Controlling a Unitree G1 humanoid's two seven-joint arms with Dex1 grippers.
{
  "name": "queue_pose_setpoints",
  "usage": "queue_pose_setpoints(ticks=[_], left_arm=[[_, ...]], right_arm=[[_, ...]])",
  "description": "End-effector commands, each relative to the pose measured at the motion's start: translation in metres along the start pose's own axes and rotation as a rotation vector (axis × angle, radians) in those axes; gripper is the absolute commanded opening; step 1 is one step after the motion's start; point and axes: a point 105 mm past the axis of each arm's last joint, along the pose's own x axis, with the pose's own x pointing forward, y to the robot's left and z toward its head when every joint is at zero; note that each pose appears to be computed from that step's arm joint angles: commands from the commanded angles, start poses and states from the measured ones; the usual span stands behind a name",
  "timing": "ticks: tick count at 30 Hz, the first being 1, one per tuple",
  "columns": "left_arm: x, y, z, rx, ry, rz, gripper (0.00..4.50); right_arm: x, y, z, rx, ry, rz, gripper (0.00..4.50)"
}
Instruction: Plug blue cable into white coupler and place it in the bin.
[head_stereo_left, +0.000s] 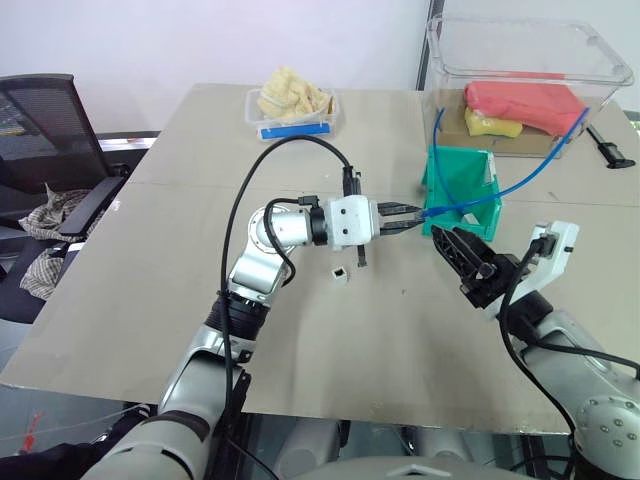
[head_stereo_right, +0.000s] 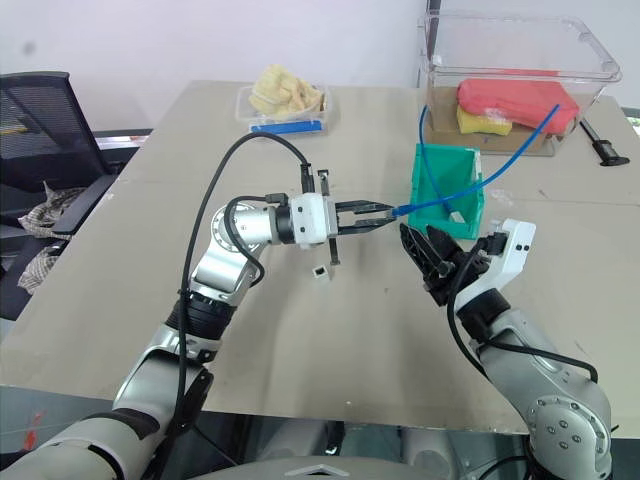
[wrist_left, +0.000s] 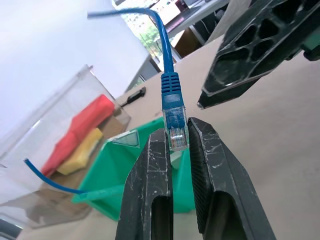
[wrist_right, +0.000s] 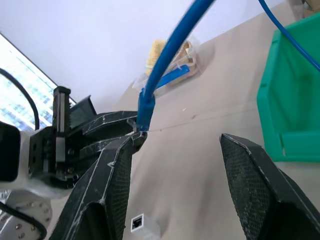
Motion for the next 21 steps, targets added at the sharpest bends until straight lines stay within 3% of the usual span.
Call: queue_pose_setpoints(ticks=[1, 11, 14, 17, 21], left_arm=[[-0.002, 0.004, 0.007, 0.044, -0.022, 0.014, 0.00], [-0.001, -0.001, 0.007, 0.036, -0.027, 0.007, 0.00], [-0.001, -0.001, 0.007, 0.036, -0.029, 0.009, 0.00], [-0.002, -0.002, 0.008, 0.030, -0.031, 0.007, 0.00], [-0.001, -0.004, 0.008, 0.023, -0.027, 0.001, 0.00]], right_arm=[[0.007, 0.013, 0.008, 0.024, -0.043, 0.063, 2.65], [0.018, 0.022, 0.010, 0.060, -0.056, 0.116, 2.65], [0.021, 0.021, 0.010, 0.065, -0.056, 0.116, 1.88], [0.021, 0.021, 0.009, 0.072, -0.054, 0.118, 0.22], [0.020, 0.023, 0.006, 0.074, -0.036, 0.128, 0.03]])
